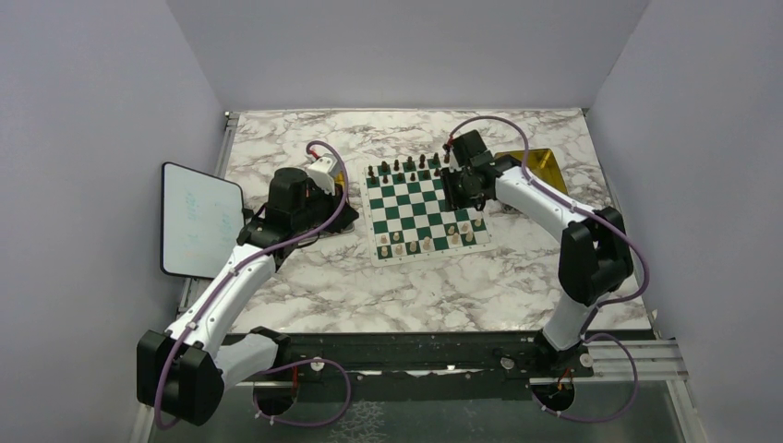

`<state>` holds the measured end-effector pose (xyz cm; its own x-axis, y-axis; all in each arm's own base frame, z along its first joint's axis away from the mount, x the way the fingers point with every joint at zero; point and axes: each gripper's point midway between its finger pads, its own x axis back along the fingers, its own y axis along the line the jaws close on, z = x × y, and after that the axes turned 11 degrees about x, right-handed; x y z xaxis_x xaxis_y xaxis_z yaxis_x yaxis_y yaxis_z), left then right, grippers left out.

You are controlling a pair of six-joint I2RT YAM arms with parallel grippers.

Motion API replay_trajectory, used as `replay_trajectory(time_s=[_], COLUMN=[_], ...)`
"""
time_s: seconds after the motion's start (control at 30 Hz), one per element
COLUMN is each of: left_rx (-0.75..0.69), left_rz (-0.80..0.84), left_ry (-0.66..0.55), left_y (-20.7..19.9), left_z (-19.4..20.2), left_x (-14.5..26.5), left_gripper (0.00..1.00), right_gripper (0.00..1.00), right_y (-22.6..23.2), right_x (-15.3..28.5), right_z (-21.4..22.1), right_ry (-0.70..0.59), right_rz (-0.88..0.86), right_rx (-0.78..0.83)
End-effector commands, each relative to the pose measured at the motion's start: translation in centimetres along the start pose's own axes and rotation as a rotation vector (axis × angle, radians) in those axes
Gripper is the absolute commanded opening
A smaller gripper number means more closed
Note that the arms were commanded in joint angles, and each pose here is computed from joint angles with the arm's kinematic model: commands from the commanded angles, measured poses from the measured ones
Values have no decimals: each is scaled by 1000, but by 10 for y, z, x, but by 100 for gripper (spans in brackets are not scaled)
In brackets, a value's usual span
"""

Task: Set up the chess pieces on the board
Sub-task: Place the chess piece on the chessboard, then adjust the chess piece on the chessboard.

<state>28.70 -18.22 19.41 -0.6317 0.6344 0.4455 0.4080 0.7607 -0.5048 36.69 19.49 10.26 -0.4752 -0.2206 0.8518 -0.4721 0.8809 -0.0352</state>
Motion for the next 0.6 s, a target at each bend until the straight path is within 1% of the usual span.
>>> replay_trajectory(time_s=[0.0,0.1,0.3,0.37,0.57], left_rx=[-40,-45,-46,-49,-56], left_rz=[11,1,-11,-12,-16], left_ry=[-52,-47,-37,-34,-35], left_y=[-6,-3,1,2,3], left_z=[-10,-7,-2,-2,-3], left_x=[8,9,7,6,6], left_gripper=[0,0,0,0,0], right_gripper=[40,37,36,36,34], right_y=[-2,1,4,9,11], right_x=[-7,-18,-33,-37,-45], right_z=[10,20,35,37,43], right_ry=[17,48,94,106,129], right_rz=[11,-6,-21,-49,-62], right_rx=[-11,-7,0,0,2])
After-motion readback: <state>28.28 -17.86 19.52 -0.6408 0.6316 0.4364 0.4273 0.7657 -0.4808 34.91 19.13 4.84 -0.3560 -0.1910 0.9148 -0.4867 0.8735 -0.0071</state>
